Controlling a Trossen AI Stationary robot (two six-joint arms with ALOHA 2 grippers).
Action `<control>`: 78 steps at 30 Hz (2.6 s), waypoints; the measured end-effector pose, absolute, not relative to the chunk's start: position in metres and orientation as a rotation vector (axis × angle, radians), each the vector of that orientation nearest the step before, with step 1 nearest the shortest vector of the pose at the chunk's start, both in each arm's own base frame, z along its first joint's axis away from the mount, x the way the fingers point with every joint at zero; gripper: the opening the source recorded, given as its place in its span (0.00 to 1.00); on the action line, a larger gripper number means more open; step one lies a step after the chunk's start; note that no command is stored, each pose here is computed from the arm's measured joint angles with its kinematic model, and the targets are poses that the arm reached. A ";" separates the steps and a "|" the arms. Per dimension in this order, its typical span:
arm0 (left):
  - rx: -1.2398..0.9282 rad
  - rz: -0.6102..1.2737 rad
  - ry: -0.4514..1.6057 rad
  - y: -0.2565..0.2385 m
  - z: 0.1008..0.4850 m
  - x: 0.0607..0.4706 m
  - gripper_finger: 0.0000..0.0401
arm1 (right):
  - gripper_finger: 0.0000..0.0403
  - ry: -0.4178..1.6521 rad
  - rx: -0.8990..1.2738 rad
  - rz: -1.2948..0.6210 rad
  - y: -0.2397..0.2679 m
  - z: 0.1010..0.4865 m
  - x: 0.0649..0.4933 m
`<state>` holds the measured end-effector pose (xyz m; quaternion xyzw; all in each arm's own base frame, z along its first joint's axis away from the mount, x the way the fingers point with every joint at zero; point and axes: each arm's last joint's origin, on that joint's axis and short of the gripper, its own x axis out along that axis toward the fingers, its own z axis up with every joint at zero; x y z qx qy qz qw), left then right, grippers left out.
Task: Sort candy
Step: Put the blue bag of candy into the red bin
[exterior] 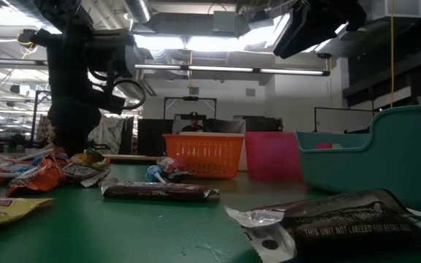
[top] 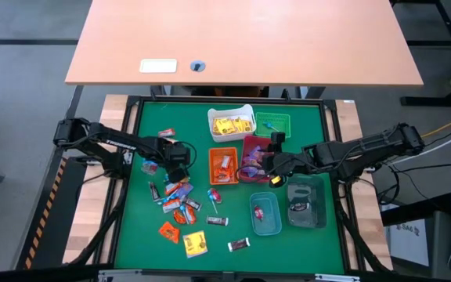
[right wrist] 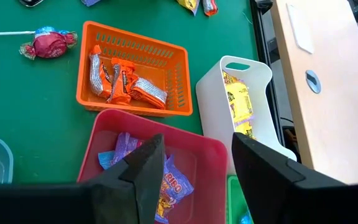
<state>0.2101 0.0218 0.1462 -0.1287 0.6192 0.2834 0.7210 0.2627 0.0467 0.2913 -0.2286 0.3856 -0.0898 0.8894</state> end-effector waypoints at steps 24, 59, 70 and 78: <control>-0.236 0.378 0.636 0.019 0.260 0.304 0.00 | 0.47 0.603 -0.401 -0.213 0.050 0.306 0.275; 0.084 0.174 0.123 -0.022 0.309 0.325 0.00 | 0.47 0.286 -0.256 -0.144 0.038 0.334 0.292; 0.086 0.166 0.123 -0.023 0.309 0.325 0.00 | 0.28 0.291 -0.249 -0.082 0.038 0.333 0.293; 0.082 0.170 0.123 -0.023 0.309 0.325 0.00 | 0.09 0.296 -0.250 -0.078 0.038 0.332 0.292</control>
